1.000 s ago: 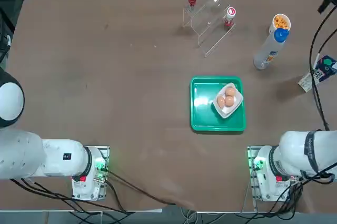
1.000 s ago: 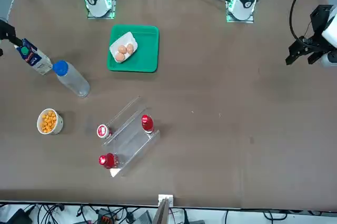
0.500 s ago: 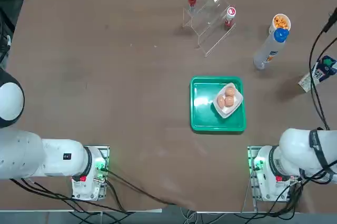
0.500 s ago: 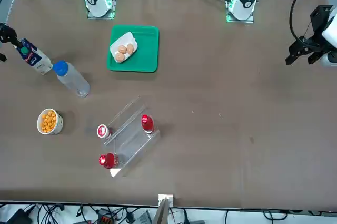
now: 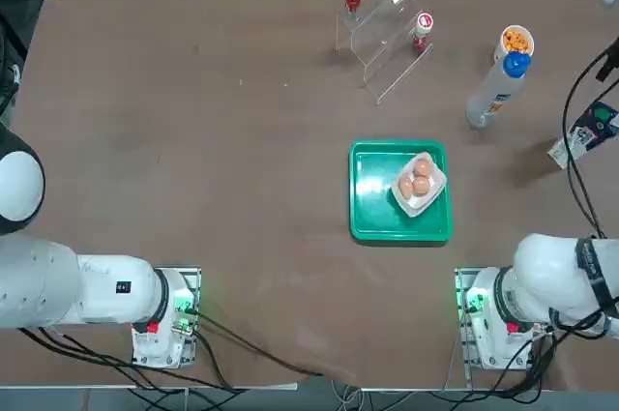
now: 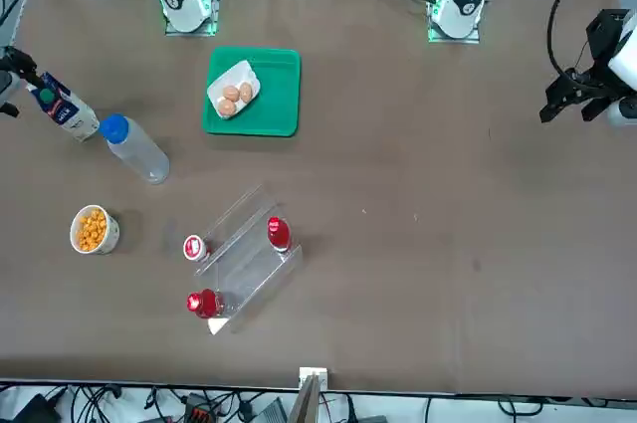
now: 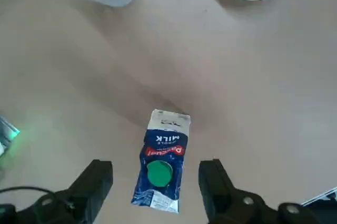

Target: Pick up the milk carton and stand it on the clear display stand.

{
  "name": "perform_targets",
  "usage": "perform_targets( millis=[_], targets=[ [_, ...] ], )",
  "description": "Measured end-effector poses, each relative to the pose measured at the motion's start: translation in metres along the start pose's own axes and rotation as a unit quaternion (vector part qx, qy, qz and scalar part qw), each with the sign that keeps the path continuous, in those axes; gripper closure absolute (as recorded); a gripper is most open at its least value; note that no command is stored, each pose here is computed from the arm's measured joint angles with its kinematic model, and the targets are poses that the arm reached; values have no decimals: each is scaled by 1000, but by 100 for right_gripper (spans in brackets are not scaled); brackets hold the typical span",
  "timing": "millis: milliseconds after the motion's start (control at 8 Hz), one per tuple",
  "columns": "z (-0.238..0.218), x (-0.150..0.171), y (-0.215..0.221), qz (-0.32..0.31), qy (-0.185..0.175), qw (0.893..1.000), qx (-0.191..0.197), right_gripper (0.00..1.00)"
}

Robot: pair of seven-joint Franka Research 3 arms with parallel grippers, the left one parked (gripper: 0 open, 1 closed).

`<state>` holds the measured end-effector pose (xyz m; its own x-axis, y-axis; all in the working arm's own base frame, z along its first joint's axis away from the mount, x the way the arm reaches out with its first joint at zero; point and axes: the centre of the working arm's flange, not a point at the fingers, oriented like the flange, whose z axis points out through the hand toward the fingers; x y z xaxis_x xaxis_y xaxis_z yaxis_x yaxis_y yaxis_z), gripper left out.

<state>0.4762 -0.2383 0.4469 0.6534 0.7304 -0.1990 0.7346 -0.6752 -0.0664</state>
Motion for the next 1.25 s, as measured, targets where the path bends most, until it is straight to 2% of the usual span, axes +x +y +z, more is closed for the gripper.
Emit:
perform_targets(
  millis=[500, 1250],
  targets=[
    [48, -36, 5, -40, 13, 999, -11, 0],
    [69, -52, -13, 17, 22, 999, -17, 0]
  ],
)
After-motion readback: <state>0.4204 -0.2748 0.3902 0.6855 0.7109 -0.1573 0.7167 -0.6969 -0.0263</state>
